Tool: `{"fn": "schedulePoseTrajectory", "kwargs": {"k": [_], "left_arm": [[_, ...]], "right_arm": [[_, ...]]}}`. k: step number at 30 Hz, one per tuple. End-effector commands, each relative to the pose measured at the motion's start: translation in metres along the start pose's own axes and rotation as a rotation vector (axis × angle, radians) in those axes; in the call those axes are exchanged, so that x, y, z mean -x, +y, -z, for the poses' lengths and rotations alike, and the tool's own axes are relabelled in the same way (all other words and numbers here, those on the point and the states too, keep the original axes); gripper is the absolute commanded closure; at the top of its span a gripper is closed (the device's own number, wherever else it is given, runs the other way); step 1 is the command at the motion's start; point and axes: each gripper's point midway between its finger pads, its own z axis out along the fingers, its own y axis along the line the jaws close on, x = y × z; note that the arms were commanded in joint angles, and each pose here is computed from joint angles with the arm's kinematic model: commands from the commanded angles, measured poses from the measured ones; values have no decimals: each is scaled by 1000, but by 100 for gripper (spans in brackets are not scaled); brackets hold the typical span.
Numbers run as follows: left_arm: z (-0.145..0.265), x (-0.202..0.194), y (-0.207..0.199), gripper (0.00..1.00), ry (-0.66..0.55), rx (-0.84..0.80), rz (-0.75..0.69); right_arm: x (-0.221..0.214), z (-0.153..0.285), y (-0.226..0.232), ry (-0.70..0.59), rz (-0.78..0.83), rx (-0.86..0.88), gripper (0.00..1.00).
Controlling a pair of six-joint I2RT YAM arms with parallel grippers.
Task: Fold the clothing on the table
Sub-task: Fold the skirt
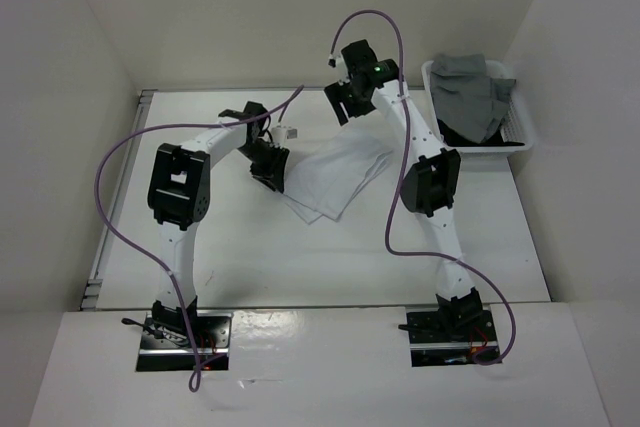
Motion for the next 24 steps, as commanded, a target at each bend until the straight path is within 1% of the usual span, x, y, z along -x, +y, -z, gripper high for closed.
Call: {"fn": "schedulePoseTrajectory", "kwargs": {"k": [1,3,4,6,8,11,13,14,15,16,17,18,19,21,22,24], "left_arm": [[4,-12,-10,65,35,-56,-12],[2,-15,-12,77,41,-70,-19],[2,-15,-14,85,38,-82,-19],[3,-16,-16,92,44,-92,-14],[4,-16,-14,97,37,-101,-6],[7,-12,-11,97,20,-126,1],[10,-11,-6,97,8,-157,-6],[8,-17,-10,97,26,-216,14],[10,-16,-11,97,19,-245,14],[12,-19,-6,97,14,-269,14],[12,-22,-8,97,24,-312,29],[14,-20,-10,97,19,-323,16],[14,-23,-6,97,25,-325,24],[18,-20,-9,97,12,-332,17],[16,-24,-7,97,22,-325,22],[18,-18,-5,97,0,-303,-2]], "right_arm": [[10,13,-11,-39,-2,-35,24],[8,9,-10,-29,-2,-34,24],[8,9,-10,-29,-2,-34,24],[5,3,-10,-19,-1,-33,24],[0,-2,-22,-5,-20,-44,24],[-6,-6,-28,10,-31,-12,24],[-12,-5,-28,18,-32,68,24],[-17,-8,-33,26,-18,113,24],[-30,-13,-30,67,-24,172,24],[-35,-13,-20,71,-32,272,24],[-40,-14,-28,76,-28,302,24],[-53,-20,-28,116,-41,332,24],[-52,-21,-29,106,-45,357,24],[-60,-27,-39,121,-59,351,24],[-65,-31,-36,134,-65,369,24],[-71,-36,-39,144,-67,381,24]]}}
